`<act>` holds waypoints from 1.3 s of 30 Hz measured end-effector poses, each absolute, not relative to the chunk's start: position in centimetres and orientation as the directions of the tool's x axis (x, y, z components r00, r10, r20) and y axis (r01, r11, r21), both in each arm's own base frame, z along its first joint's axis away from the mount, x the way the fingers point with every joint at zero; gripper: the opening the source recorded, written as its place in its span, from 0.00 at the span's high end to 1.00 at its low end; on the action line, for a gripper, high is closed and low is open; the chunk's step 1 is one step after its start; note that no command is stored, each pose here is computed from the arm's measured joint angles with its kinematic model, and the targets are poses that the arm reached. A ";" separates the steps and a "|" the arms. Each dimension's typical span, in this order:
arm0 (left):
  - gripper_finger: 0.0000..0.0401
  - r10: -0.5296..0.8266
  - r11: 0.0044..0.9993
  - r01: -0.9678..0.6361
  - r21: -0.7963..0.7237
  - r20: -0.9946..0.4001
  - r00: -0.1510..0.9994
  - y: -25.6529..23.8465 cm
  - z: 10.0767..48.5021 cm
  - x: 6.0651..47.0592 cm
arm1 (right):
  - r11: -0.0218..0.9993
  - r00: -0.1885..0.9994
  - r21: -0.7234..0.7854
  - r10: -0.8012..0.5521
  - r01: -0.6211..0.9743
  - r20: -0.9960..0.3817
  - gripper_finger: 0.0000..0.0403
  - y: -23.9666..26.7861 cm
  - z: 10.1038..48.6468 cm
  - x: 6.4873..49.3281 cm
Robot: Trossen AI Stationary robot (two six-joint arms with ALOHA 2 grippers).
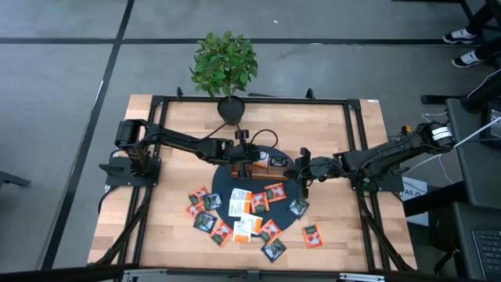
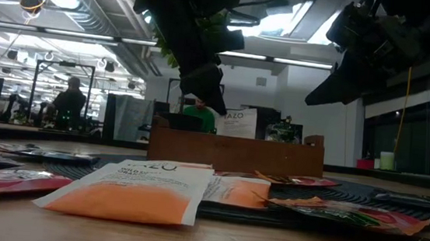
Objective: Pick & Place Tea
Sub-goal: Put the white tea bag into the middle of the wooden organizer, then put the orange tea bag into the left side of the wooden organizer
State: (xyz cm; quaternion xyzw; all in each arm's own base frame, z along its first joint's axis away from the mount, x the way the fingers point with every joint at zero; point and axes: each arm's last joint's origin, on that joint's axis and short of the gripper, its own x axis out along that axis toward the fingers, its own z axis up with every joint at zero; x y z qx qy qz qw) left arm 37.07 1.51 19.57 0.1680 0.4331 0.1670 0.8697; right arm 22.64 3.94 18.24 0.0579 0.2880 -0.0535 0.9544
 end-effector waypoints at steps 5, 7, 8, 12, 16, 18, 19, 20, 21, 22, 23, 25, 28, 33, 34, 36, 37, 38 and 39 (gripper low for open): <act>0.99 0.426 0.892 -0.139 0.430 -0.701 0.572 1.5 19.6 37.1 | 0.988 0.828 0.079 -0.069 0.135 -0.557 0.90 3.9 18.2 22.6; 0.97 0.411 0.899 -0.129 0.418 -0.706 0.577 1.4 19.5 37.1 | 0.988 0.827 0.079 -0.069 0.136 -0.557 0.90 3.9 18.2 22.6; 0.96 0.408 0.901 -0.128 0.415 -0.707 0.577 1.4 19.5 37.1 | 0.988 0.827 0.079 -0.069 0.135 -0.559 0.90 3.9 18.2 22.6; 0.90 0.409 0.900 -0.128 0.416 -0.707 0.577 1.4 19.5 37.1 | 0.988 0.827 0.079 -0.069 0.135 -0.558 0.90 3.9 18.2 22.6; 0.87 0.408 0.900 -0.127 0.416 -0.707 0.577 1.4 19.5 37.1 | 0.988 0.827 0.079 -0.069 0.136 -0.558 0.90 3.9 18.2 22.6; 0.85 0.408 0.900 -0.127 0.416 -0.707 0.577 1.4 19.5 37.1 | 0.988 0.827 0.079 -0.069 0.136 -0.559 0.90 3.9 18.2 22.6; 0.85 0.408 0.900 -0.127 0.416 -0.707 0.577 1.4 19.5 37.1 | 0.988 0.826 0.079 -0.069 0.136 -0.559 0.90 3.9 18.2 22.6; 0.84 0.408 0.900 -0.127 0.416 -0.707 0.577 1.4 19.5 37.1 | 0.988 0.827 0.079 -0.069 0.135 -0.558 0.90 3.9 18.2 22.6; 0.84 0.408 0.900 -0.127 0.416 -0.707 0.578 1.4 19.5 37.1 | 0.988 0.827 0.079 -0.069 0.135 -0.559 0.90 3.9 18.2 22.6; 0.84 0.407 0.901 -0.126 0.416 -0.706 0.579 1.3 19.6 37.1 | 0.988 0.826 0.079 -0.069 0.136 -0.559 0.90 3.9 18.2 22.6; 0.84 0.407 0.901 -0.126 0.416 -0.705 0.581 1.3 19.7 37.0 | 0.988 0.826 0.079 -0.069 0.135 -0.559 0.90 3.9 18.2 22.6; 0.83 0.406 0.899 -0.121 0.421 -0.697 0.591 1.1 19.9 37.0 | 0.988 0.826 0.079 -0.069 0.136 -0.559 0.90 3.9 18.2 22.6; 0.82 0.405 0.895 -0.111 0.432 -0.682 0.609 0.8 20.7 36.8 | 0.988 0.824 0.078 -0.069 0.136 -0.562 0.90 3.9 18.2 22.6; 0.81 0.398 0.893 -0.105 0.438 -0.659 0.639 0.2 22.2 36.3 | 0.987 0.822 0.079 -0.070 0.138 -0.565 0.90 3.9 18.1 22.6; 0.81 0.396 0.892 -0.103 0.440 -0.651 0.648 0.1 22.6 36.1 | 0.987 0.822 0.079 -0.069 0.138 -0.565 0.90 3.9 18.2 22.6; 0.81 0.391 0.889 -0.089 0.449 -0.645 0.656 -0.2 23.4 35.7 | 0.987 0.822 0.079 -0.070 0.138 -0.565 0.90 3.9 18.1 22.6; 0.82 0.392 0.888 -0.086 0.452 -0.644 0.657 -0.3 23.7 35.5 | 0.987 0.822 0.079 -0.069 0.137 -0.565 0.90 3.9 18.2 22.6; 0.82 0.398 0.884 -0.089 0.458 -0.640 0.658 -0.4 24.0 35.3 | 0.987 0.822 0.079 -0.069 0.138 -0.565 0.90 3.9 18.2 22.6; 0.82 0.404 0.881 -0.093 0.464 -0.636 0.658 -0.6 24.4 35.0 | 0.987 0.822 0.078 -0.069 0.137 -0.565 0.90 3.9 18.2 22.6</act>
